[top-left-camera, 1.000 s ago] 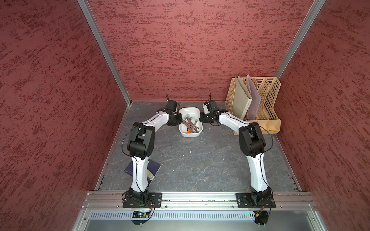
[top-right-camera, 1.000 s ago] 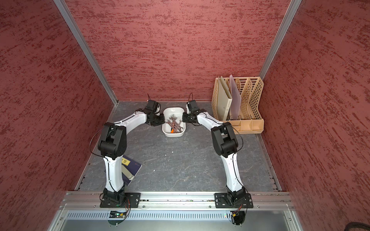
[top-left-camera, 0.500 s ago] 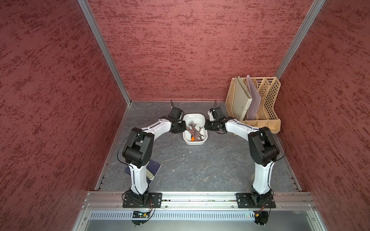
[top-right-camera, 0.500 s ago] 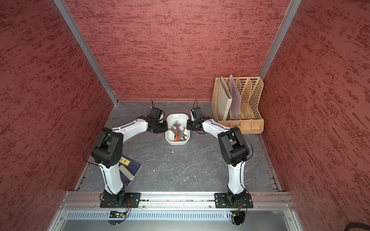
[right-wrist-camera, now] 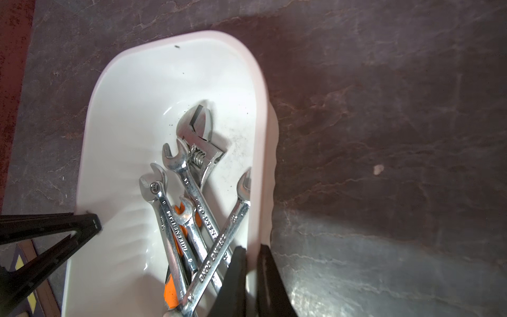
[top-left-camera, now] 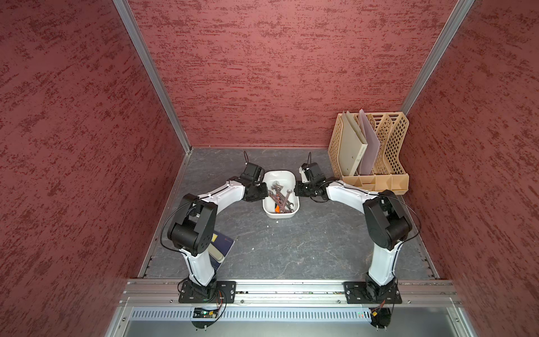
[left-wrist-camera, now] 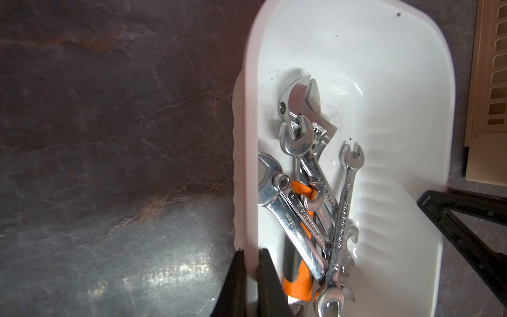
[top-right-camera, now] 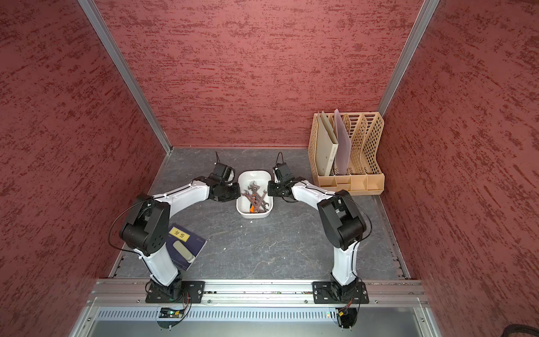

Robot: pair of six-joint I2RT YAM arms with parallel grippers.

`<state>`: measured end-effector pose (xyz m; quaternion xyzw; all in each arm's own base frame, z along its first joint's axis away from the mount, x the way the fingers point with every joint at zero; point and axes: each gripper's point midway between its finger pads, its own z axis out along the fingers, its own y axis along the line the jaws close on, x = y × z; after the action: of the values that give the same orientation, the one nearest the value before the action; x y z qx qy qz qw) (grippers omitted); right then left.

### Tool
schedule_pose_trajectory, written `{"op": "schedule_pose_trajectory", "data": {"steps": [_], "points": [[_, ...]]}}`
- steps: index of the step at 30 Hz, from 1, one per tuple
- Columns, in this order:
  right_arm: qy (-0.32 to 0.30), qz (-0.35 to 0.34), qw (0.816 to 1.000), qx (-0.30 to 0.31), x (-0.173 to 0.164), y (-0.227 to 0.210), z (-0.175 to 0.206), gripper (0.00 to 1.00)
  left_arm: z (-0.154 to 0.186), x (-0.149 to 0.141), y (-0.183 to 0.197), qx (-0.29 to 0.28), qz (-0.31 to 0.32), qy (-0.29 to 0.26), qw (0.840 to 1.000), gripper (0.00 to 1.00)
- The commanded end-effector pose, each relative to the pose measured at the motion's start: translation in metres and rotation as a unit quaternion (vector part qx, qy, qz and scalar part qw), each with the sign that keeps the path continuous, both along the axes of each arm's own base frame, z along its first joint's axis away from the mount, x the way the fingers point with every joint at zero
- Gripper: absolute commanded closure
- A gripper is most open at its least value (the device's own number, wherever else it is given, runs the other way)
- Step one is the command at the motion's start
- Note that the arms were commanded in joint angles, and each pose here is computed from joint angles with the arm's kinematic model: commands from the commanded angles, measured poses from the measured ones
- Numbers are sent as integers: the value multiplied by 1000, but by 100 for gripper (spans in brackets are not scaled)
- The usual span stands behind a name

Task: Take out the wrench from the storage box
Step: Move the storage box to the center of the board.

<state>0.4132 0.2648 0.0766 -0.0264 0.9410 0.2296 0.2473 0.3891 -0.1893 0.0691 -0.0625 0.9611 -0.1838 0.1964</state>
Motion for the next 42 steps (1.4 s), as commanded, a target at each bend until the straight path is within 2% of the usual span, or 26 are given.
{"op": "schedule_pose_trajectory", "data": {"steps": [1,9,13,19,24,42], "points": [[30,24,999,-27,-30,1,-14,94,8,0,10,15,9,-20,1000,90],[36,21,999,-32,-39,0,-19,91,5,-5,11,16,10,-16,1000,87],[35,20,999,-33,-40,-1,-19,89,6,-5,13,17,15,-19,1000,78],[30,18,999,-41,-41,-5,-15,83,10,-6,16,20,19,-23,999,73],[31,18,999,-40,-43,-6,-12,76,11,-5,16,21,18,-27,999,72],[37,26,999,-19,-61,6,-2,71,15,-2,14,16,18,-33,999,68]]}}
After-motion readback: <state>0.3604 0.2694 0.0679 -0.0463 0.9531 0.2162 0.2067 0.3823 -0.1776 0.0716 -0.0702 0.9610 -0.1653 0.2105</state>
